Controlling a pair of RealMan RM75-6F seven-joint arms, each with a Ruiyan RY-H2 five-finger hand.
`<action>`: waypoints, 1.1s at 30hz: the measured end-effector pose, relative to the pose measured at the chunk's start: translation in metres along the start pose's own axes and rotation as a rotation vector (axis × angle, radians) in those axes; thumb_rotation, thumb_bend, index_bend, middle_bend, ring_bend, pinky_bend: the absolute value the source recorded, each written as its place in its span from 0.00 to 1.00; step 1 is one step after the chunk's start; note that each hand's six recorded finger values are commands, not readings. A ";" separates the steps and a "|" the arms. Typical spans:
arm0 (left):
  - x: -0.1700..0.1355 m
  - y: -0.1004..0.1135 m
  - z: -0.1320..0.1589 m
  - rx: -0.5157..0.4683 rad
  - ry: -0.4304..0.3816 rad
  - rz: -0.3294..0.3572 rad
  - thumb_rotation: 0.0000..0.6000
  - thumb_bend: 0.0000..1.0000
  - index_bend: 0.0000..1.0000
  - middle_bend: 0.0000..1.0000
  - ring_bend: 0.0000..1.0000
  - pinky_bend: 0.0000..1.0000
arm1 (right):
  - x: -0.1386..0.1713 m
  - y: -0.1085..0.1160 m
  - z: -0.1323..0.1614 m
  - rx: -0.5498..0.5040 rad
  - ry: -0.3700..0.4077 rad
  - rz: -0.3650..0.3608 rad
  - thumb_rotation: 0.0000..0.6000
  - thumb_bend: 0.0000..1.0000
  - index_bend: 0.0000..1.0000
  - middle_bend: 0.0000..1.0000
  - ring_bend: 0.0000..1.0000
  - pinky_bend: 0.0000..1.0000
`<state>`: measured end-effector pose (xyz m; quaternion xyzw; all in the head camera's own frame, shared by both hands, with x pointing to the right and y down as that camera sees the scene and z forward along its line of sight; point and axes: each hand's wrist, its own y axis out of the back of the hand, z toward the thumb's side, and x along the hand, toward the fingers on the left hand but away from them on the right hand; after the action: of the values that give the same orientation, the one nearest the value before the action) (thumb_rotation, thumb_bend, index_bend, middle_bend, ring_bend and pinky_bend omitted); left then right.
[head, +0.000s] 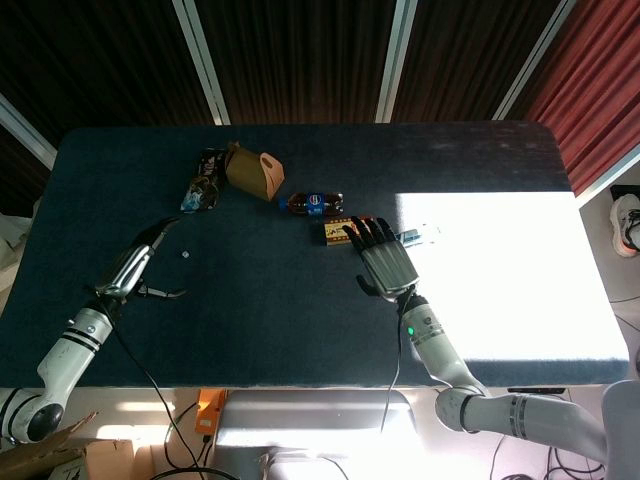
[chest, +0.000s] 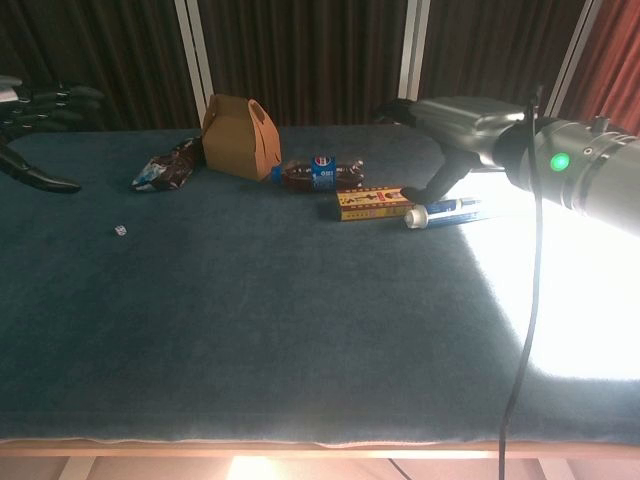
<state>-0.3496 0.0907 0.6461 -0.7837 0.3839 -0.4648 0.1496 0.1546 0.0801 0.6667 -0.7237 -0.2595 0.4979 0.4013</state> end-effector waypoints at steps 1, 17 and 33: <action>0.000 0.000 0.000 0.002 0.002 0.002 1.00 0.17 0.00 0.00 0.00 0.03 | 0.001 0.000 -0.001 0.000 -0.002 0.001 1.00 0.31 0.00 0.00 0.00 0.00; -0.018 0.007 -0.013 0.143 0.077 0.099 1.00 0.34 0.31 0.00 0.00 0.08 | 0.039 0.017 -0.031 0.058 0.029 -0.083 1.00 0.31 0.00 0.00 0.00 0.00; 0.017 -0.049 -0.049 0.290 0.204 0.144 1.00 0.69 0.38 0.00 0.00 0.08 | 0.171 0.011 -0.141 0.034 -0.007 -0.148 1.00 0.31 0.00 0.00 0.00 0.00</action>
<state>-0.3633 0.1164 0.7110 -0.6733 0.3810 -0.5805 0.2541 0.3481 0.1613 0.5957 -0.6940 -0.3051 0.4737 0.4482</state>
